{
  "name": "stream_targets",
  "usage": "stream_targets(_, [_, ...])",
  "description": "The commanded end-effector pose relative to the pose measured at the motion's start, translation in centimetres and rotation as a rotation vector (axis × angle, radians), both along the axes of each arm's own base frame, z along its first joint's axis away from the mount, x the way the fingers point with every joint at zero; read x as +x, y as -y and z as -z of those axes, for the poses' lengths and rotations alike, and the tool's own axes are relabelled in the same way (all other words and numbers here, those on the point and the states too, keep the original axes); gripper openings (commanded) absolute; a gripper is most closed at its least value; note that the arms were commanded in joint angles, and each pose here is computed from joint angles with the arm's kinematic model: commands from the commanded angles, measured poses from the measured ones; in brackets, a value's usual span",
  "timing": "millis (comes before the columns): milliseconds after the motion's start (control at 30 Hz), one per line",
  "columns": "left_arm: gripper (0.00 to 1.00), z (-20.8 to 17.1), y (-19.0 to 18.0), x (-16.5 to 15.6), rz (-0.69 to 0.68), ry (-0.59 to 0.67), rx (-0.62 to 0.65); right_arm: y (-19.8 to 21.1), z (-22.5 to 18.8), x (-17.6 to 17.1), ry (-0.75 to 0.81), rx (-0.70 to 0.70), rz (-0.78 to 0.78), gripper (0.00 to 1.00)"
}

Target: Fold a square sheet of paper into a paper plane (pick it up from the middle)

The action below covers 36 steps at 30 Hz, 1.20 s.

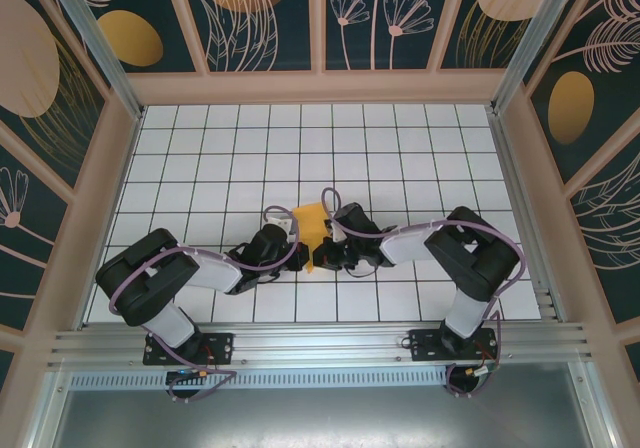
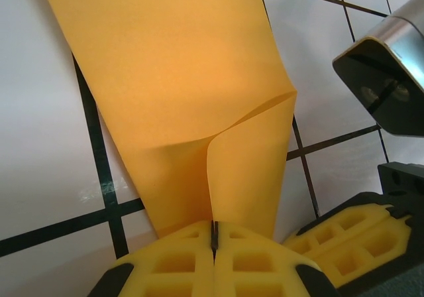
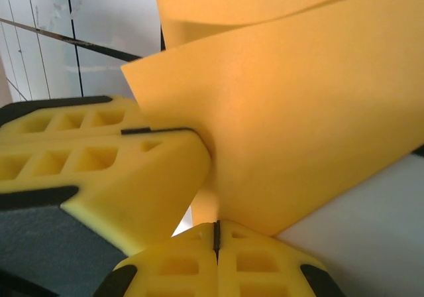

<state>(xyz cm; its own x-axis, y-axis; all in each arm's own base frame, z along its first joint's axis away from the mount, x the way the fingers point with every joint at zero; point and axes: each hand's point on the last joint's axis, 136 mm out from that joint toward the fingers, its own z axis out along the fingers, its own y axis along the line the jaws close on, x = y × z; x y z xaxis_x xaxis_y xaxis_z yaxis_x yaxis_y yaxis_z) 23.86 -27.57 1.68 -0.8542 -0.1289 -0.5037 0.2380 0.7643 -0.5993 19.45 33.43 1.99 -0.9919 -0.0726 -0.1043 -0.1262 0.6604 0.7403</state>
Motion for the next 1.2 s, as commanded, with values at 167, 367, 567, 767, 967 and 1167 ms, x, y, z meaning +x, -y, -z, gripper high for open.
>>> stream_targets(167, [0.0, 2.1, -1.0, -1.5, 0.008, -0.079, 0.039, -0.8, -2.1, -1.5, -0.001, 0.1, -0.016, 0.07])
stream_targets(367, [0.0, 2.1, -1.0, -1.6, 0.012, -0.081, 0.038, -1.2, -2.0, -1.2, -0.007, 0.126, 0.003, 0.07])
stream_targets(567, [0.0, 2.0, -1.0, -1.5, 0.01, -0.078, 0.037, -1.5, -1.7, -0.7, -0.008, 0.111, 0.01, 0.07])
stream_targets(767, [0.0, 2.0, -0.9, -1.6, 0.011, -0.08, 0.035, -1.3, -0.4, -0.9, -0.029, 0.088, 0.015, 0.07])
stream_targets(967, [0.0, 2.0, -0.9, -1.6, 0.013, -0.079, 0.032, 0.0, 1.9, -1.1, -0.058, -0.017, 0.039, 0.06])
stream_targets(1167, [0.0, 2.0, -1.0, -1.6, 0.009, -0.079, 0.033, 0.6, 2.0, -1.7, -0.056, -0.048, 0.021, 0.05])
